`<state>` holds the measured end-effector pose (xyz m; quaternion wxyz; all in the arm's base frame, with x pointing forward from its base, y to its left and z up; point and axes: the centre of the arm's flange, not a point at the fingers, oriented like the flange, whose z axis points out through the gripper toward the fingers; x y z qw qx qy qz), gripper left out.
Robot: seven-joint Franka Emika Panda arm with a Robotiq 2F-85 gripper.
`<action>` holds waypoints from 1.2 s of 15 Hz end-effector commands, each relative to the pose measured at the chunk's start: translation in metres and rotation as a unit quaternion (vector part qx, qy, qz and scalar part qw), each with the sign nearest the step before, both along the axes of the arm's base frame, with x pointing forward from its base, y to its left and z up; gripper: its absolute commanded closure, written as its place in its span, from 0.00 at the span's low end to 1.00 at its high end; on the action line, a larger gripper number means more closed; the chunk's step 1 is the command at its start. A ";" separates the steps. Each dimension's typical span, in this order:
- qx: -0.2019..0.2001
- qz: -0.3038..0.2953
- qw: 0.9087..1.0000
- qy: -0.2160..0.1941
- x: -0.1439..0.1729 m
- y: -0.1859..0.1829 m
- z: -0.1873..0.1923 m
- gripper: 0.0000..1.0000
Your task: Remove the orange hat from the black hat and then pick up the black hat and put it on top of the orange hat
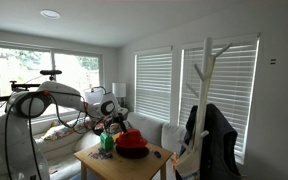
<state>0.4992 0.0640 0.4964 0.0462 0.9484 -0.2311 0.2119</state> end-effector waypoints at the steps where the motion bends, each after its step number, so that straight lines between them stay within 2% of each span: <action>1: 0.035 -0.005 0.999 -0.016 0.011 0.004 -0.004 0.32; 8: 0.067 -0.014 0.997 -0.038 0.012 -0.001 -0.002 0.82; 11: 0.068 -0.023 0.997 -0.038 0.009 -0.003 0.003 0.99; 15: 0.056 -0.026 0.997 -0.050 -0.003 -0.003 0.023 0.99; 18: 0.060 -0.032 0.995 -0.077 -0.023 -0.006 0.047 0.99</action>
